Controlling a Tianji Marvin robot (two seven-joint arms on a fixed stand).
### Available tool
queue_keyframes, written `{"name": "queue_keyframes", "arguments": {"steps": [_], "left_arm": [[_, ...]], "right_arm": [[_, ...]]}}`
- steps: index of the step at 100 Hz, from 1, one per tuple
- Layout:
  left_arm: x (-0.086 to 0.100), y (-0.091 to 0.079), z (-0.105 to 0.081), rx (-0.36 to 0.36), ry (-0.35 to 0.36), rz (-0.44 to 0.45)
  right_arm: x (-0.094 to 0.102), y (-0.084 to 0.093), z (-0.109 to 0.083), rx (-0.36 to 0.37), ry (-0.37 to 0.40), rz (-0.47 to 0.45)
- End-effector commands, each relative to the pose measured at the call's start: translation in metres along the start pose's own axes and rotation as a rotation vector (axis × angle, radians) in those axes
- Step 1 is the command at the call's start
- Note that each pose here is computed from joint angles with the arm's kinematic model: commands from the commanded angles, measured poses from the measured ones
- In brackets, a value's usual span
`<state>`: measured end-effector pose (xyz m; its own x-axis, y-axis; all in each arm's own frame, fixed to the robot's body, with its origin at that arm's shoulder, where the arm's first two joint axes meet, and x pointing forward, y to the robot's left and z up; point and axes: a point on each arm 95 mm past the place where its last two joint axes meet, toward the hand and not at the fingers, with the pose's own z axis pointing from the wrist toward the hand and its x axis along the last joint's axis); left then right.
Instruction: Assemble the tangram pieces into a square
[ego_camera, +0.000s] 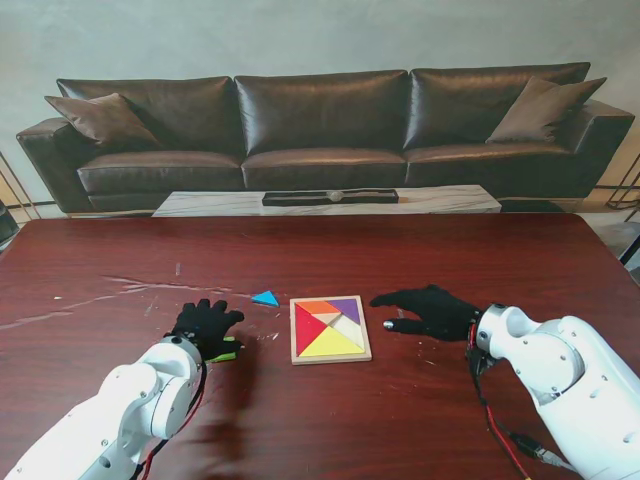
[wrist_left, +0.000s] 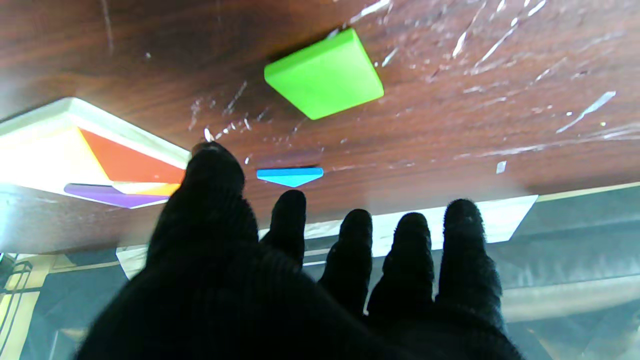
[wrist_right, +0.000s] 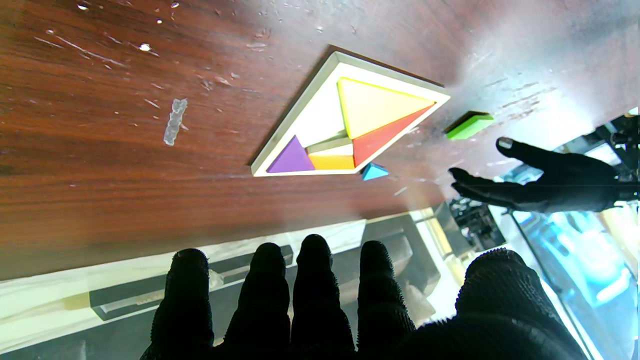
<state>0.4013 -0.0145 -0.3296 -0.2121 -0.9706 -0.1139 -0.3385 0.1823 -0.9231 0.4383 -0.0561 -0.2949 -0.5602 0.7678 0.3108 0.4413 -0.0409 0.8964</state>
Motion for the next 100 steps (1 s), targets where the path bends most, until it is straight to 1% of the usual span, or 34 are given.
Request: {"name": "queue_keyframes", "arguments": {"steps": [1,11,21,48,85,100], "left_arm": [[0.000,0.007,-0.005,-0.020,0.013,-0.004],[-0.002,0.012,-0.007,-0.044,0.027,-0.003],[-0.005,0.016,-0.006,-0.046,0.028,0.001],[-0.013,0.024,0.004,-0.058,0.029,0.011],[-0.018,0.034,0.018,-0.093,0.027,0.015],[-0.018,0.039,0.020,-0.118,0.023,0.007]], "right_arm": [[0.004,-0.002,0.000,0.003,0.011,-0.005],[0.004,-0.002,0.000,0.002,0.013,-0.006],[0.005,-0.002,-0.001,0.002,0.014,-0.006],[0.005,-0.003,-0.002,0.003,0.011,-0.007],[0.003,-0.003,-0.004,0.007,0.002,-0.002],[0.003,-0.002,-0.004,0.007,0.000,-0.002]]}}
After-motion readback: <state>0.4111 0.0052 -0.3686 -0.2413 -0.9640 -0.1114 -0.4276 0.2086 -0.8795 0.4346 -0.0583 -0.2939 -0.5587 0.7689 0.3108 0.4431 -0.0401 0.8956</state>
